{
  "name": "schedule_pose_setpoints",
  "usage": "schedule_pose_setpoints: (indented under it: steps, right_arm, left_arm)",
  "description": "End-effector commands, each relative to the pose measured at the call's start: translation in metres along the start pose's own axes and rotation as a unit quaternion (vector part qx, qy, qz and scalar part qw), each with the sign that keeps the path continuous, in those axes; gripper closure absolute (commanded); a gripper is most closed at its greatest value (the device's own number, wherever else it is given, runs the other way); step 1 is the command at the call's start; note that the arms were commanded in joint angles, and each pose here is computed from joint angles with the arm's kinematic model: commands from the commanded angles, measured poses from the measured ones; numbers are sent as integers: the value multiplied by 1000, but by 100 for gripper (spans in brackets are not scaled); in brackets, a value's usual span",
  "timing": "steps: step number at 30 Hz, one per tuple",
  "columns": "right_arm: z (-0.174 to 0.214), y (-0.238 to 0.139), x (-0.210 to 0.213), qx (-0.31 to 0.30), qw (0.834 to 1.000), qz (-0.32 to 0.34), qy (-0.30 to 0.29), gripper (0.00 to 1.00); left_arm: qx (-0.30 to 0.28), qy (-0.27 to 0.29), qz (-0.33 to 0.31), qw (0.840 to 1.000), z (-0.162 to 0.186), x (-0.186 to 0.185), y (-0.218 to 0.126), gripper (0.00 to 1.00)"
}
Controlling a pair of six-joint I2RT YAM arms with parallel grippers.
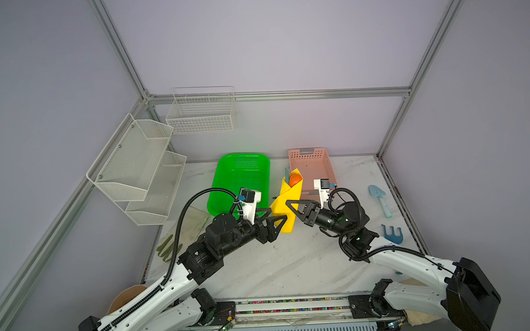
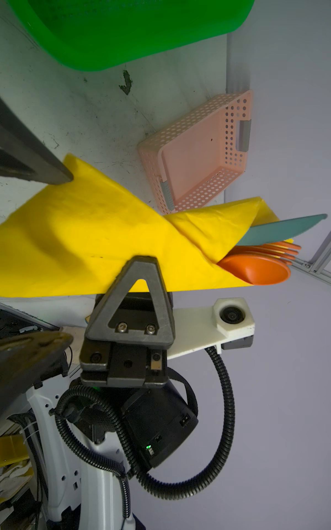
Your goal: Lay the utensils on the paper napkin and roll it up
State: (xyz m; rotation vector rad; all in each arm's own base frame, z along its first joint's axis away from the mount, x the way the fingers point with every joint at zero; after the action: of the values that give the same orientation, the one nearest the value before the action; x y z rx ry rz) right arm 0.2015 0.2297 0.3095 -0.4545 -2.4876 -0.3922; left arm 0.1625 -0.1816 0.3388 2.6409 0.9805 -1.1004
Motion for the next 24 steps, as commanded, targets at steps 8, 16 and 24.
schedule_pose_setpoints:
  steps: [8, 16, 24]
  right_arm:
    - [-12, 2, 15, -26, 998, -53, -3, 100]
    - [-11, 1, 15, -33, 998, -60, 1, 100]
    - [-10, 2, 16, -37, 997, -74, 6, 100]
  left_arm:
    - [-26, 17, 40, 999, -16, -16, 10, 24]
    - [-12, 9, 59, 998, -12, -17, 17, 44]
    - [7, 8, 76, 997, -8, -18, 20, 60]
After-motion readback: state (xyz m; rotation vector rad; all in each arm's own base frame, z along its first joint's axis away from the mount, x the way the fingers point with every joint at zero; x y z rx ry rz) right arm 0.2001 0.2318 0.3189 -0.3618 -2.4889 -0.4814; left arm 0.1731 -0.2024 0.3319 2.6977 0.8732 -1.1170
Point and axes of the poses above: each gripper's point midway between its finger pads, its own y axis out along the fingers, its own x axis along the line the jaws close on, z = x × y, the point moved 9 cm from there along -y, back along the fingers, and after that the axes turned 13 degrees about -y, right-handed, at the moved point
